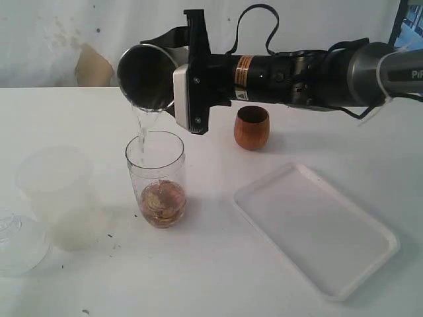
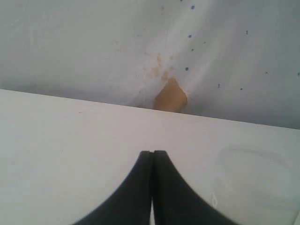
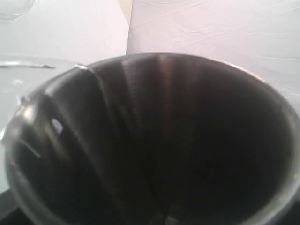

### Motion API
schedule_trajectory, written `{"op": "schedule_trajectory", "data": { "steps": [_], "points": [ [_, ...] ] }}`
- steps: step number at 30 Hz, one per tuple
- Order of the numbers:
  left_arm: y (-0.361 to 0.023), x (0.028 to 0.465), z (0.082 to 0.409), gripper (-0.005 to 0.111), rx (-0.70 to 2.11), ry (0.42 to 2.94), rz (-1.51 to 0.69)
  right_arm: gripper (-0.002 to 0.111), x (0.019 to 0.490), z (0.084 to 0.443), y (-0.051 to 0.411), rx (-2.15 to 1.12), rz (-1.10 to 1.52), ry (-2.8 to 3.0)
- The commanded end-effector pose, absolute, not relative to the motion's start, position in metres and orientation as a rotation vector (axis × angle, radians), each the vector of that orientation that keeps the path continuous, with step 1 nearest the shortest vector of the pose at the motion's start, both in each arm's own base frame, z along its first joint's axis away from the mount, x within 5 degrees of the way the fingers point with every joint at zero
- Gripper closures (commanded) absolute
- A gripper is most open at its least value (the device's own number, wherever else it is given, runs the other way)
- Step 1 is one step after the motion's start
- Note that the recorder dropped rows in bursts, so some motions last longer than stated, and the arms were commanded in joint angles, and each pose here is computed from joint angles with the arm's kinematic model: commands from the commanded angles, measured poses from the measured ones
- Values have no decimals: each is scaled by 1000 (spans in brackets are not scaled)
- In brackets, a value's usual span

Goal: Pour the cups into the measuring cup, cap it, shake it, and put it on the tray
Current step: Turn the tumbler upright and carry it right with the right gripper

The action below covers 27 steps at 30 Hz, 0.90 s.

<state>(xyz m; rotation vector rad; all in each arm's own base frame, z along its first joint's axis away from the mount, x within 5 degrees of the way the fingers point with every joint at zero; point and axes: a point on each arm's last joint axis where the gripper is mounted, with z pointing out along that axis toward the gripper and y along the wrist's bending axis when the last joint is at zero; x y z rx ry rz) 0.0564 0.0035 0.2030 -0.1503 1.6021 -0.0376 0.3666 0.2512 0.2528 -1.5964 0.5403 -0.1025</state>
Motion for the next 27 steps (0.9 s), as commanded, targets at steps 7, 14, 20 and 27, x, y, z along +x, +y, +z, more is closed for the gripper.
{"op": "schedule_trajectory", "data": {
  "steps": [7, 14, 20, 27],
  "points": [
    [3, 56, 203, 107, -150, 1589, -43, 108, 366, 266, 250, -1558, -117, 525],
    [3, 56, 203, 107, -150, 1589, -43, 108, 366, 266, 250, -1535, -51, 598],
    [3, 56, 203, 107, -150, 1589, -43, 108, 367, 266, 250, -1469, 97, 745],
    [3, 56, 203, 107, -150, 1589, -43, 108, 370, 271, 249, -1290, 292, 949]
  ]
}}
